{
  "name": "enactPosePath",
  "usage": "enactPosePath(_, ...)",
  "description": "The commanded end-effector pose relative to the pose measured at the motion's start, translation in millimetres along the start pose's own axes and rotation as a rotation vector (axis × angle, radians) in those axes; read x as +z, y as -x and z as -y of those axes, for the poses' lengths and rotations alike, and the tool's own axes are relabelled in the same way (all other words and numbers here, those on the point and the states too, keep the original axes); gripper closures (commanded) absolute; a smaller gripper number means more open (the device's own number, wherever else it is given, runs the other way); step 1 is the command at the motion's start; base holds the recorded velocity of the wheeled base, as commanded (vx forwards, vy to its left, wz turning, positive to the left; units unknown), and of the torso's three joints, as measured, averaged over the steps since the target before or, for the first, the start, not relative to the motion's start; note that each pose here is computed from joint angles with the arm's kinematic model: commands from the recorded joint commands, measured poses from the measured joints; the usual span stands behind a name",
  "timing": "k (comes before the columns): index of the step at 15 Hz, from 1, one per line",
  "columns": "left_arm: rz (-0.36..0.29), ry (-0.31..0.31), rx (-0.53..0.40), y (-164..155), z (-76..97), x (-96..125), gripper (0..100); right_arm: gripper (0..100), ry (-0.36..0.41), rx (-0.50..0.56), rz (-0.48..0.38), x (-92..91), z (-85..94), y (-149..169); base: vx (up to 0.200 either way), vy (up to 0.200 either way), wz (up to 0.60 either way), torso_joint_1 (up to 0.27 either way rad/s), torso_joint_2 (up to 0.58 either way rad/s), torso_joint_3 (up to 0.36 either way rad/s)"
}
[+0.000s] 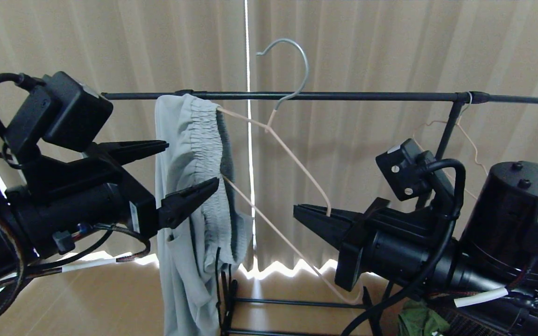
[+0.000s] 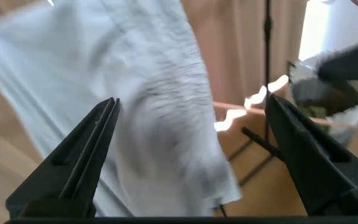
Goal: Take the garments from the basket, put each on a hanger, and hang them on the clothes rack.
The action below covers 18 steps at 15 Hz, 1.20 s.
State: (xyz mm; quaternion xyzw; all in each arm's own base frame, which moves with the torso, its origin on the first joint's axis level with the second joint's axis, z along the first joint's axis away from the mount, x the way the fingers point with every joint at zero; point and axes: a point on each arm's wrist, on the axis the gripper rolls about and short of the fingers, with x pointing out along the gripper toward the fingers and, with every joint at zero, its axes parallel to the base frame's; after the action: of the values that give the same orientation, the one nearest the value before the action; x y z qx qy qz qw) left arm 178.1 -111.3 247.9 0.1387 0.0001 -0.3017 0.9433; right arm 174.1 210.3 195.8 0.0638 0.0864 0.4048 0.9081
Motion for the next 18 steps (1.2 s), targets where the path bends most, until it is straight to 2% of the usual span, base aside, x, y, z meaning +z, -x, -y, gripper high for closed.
enactPosePath(1, -0.024, 0.005, 0.017, -9, -3.9, -5, 0, 100, 0.000, 0.000, 0.003, 0.6, -0.1, 1, 0.000, 0.000, 0.00, 0.000, 0.00, 0.000)
enactPosePath(3, -0.074, 0.004, 0.078, -27, -3.8, -11, 0, 100, 0.000, 0.002, 0.006, 1.4, -0.7, -1, 0.000, 0.000, 0.00, 0.000, 0.00, 0.000)
enactPosePath(5, -0.082, 0.002, 0.081, -34, -3.0, -15, 0, 100, -0.001, 0.001, 0.007, 1.9, -0.4, -1, 0.000, 0.000, 0.00, 0.000, 0.00, 0.000)
enactPosePath(7, -0.053, 0.001, 0.138, -35, -8.7, -13, 0, 100, 0.002, -0.002, 0.008, 1.9, 0.5, 1, 0.000, 0.000, 0.00, 0.000, 0.00, 0.000)
enactPosePath(8, -0.067, -0.009, 0.150, -31, -10.6, -17, 0, 100, 0.003, -0.012, 0.007, 1.8, 3.1, 2, 0.000, 0.000, 0.00, 0.000, 0.00, 0.000)
enactPosePath(11, -0.094, -0.168, 0.202, -5, -20.8, -27, 0, 100, 0.024, -0.023, 0.004, 2.0, 9.1, 14, 0.000, 0.000, 0.00, 0.000, 0.00, 0.000)
enactPosePath(13, -0.071, -0.188, 0.211, 2, -21.6, -22, 0, 100, 0.048, -0.022, -0.003, -0.1, 14.1, 23, 0.000, 0.000, 0.00, 0.000, 0.00, 0.000)
enactPosePath(16, 0.012, -0.217, 0.116, 4, -29.1, -12, 0, 100, 0.048, -0.007, -0.021, -5.8, 17.9, 35, 0.000, 0.000, 0.00, 0.000, 0.00, 0.000)
enactPosePath(17, 0.025, -0.245, 0.095, 3, -32.6, -11, 0, 100, 0.047, -0.013, -0.023, -7.1, 19.5, 37, 0.000, 0.000, 0.00, 0.000, 0.00, 0.000)
enactPosePath(18, 0.025, -0.245, 0.095, 3, -32.6, -11, 0, 100, 0.047, -0.013, -0.023, -7.1, 19.5, 37, 0.000, 0.000, 0.00, 0.000, 0.00, 0.000)
